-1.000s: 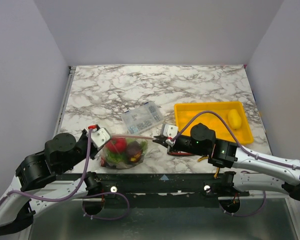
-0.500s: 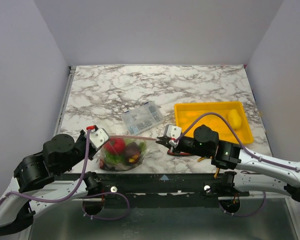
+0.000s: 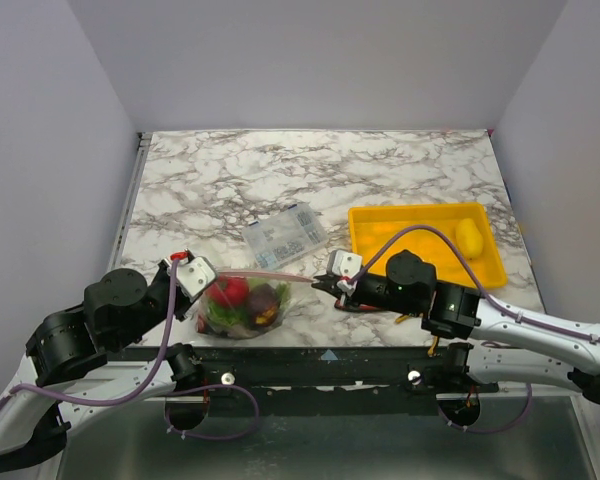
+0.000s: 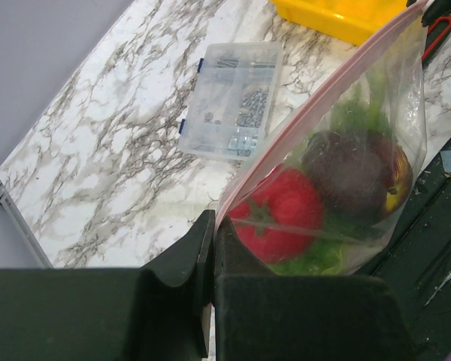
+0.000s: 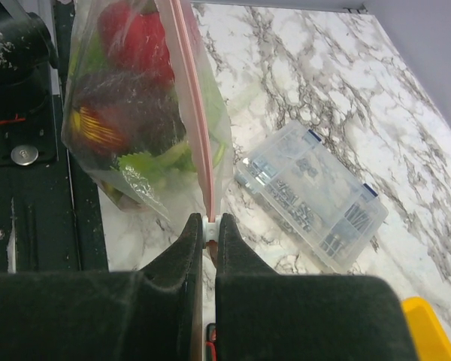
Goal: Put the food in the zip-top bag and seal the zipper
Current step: Zip the zipper food storage bag at the center of the board, then place the zipper food storage bag at the center of the board.
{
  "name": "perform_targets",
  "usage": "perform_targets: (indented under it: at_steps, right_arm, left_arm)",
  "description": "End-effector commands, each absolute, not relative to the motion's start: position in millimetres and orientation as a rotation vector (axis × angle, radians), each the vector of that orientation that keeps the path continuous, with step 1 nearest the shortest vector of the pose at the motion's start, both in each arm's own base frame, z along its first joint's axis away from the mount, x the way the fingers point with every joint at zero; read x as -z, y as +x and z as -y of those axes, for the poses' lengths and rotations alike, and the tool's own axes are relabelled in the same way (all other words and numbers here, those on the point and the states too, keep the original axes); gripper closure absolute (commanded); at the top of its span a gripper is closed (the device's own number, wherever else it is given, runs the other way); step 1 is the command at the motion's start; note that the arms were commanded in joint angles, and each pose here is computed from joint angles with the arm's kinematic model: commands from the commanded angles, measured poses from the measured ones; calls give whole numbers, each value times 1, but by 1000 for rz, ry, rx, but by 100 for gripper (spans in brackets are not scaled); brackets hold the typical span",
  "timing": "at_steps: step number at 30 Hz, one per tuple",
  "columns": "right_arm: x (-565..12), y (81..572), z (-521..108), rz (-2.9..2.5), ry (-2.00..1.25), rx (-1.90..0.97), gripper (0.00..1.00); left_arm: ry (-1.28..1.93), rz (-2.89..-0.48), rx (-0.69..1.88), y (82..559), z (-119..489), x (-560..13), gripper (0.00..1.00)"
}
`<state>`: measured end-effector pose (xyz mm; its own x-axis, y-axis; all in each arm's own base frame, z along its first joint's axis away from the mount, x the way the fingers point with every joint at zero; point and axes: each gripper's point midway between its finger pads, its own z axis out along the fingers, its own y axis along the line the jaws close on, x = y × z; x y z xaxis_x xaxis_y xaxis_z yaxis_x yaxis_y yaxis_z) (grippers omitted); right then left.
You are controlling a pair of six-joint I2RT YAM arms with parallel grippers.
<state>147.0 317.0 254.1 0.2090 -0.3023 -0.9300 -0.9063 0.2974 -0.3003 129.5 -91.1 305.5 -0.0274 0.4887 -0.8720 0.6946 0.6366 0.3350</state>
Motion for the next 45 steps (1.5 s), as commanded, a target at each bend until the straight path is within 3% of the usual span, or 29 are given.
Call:
perform_targets:
  at_steps: [1,4,6,7,8,9,14,18,25,35,45]
  right_arm:
    - [-245,151,-319,-1398,-1257,-626,90]
    - [-246,148,-326,-1412,-1263,-662,76]
    - [-249,143,-330,-1411,-1269,-703,61]
    - [-252,140,-333,-1411,-1269,-731,47]
    - [-255,137,-334,-1415,-1270,-756,28]
    - [-262,133,-336,-1409,-1271,-783,1]
    - [-303,126,-329,-1393,-1139,-881,0]
    - [-343,156,-297,-1463,-780,-822,0]
    - [-348,188,-263,-1631,-502,-657,0]
    - [-349,184,-245,-1610,-454,-666,0]
    - [-361,175,-262,-1621,-467,-773,0]
  left_arm:
    - [869,-1628,216,133,82,-330,100]
    - [875,-1634,228,133,84,-328,100]
    - [879,-1636,232,132,85,-328,100]
    - [881,-1640,234,132,86,-327,100]
    - [883,-1641,239,132,86,-327,100]
    - [888,-1643,245,131,88,-327,100]
    - [890,-1673,243,133,90,-324,100]
    - [832,-1721,196,142,88,-323,100]
    - [682,-1874,-23,175,77,-313,100]
    - [296,-1903,-146,202,23,-356,100]
    - [57,-1943,-607,280,-32,-390,100]
